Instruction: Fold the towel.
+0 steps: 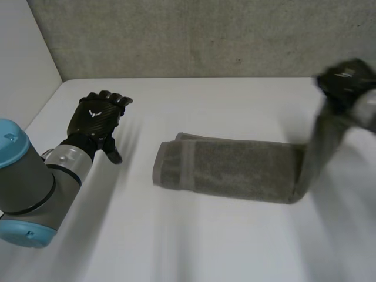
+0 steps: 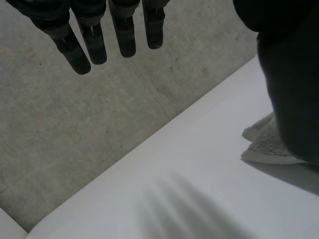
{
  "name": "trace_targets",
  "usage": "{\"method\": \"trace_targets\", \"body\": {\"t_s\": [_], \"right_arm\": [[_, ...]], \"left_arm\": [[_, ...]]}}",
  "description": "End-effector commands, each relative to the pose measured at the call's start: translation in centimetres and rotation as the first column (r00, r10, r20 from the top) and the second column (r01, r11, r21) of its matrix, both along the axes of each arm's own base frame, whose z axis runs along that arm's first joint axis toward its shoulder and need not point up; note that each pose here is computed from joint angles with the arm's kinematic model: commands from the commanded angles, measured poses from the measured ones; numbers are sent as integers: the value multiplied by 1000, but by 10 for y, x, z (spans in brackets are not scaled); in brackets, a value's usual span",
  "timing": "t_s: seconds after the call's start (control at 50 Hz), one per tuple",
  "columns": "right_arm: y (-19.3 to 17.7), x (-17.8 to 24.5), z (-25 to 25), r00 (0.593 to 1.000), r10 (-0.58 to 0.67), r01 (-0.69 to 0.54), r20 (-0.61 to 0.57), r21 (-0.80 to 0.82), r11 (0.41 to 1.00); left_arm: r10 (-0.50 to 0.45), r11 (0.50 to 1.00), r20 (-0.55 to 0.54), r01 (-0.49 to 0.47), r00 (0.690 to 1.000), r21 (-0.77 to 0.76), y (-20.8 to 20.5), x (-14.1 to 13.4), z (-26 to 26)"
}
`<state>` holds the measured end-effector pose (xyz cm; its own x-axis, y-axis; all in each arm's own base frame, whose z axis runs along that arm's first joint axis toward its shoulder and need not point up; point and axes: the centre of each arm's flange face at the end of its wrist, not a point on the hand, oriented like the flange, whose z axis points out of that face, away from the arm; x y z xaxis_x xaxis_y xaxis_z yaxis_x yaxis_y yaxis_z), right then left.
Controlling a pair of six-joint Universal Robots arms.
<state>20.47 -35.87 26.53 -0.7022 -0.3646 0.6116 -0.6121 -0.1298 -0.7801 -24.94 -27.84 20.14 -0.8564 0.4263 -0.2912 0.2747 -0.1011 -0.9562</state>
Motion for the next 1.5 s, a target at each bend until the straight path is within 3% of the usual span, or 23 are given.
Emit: {"method": "trace_targets", "body": {"t_s": [0.02,0.1,0.14,0.28,0.44,0.52,0.62,0.78,0.96,1.36,1.44,1.5], "right_arm": [[84,147,-27,912,409,-409,-20,-49,911],[127,187,-73,839,538,-539,-80,14,842],[135,193,-84,823,559,-559,-100,35,829],[142,194,-109,808,575,-567,-130,94,818],[142,180,-88,844,536,-532,-23,100,841],[120,146,-63,898,426,-438,112,118,891],[110,111,-45,920,321,-359,223,155,920],[97,53,-53,959,149,-203,240,220,954],[97,32,-71,966,103,-173,239,292,941],[102,31,-95,973,79,-157,218,372,915],[101,31,-112,976,64,-147,206,418,896],[100,31,-116,979,56,-137,198,425,895]], "left_arm": [[-2,1000,-6,1,1000,-12,0,-2,4],[-6,1000,-5,6,1000,-11,2,-3,3],[-6,1000,-5,6,1000,-11,2,-3,3],[-6,1000,-8,6,1000,-13,-1,-5,3],[-43,998,-32,42,999,-39,-1,-19,12],[-78,996,-42,75,996,-54,4,-31,16],[-153,986,-59,149,986,-73,19,-54,23],[-301,953,-51,299,952,-48,62,-94,12],[-411,911,-28,412,911,-3,95,-129,-13],[-419,902,26,413,908,125,78,-151,-64],[-397,913,24,392,918,114,65,-155,-68],[-330,940,26,326,944,100,46,-151,-69]]}}
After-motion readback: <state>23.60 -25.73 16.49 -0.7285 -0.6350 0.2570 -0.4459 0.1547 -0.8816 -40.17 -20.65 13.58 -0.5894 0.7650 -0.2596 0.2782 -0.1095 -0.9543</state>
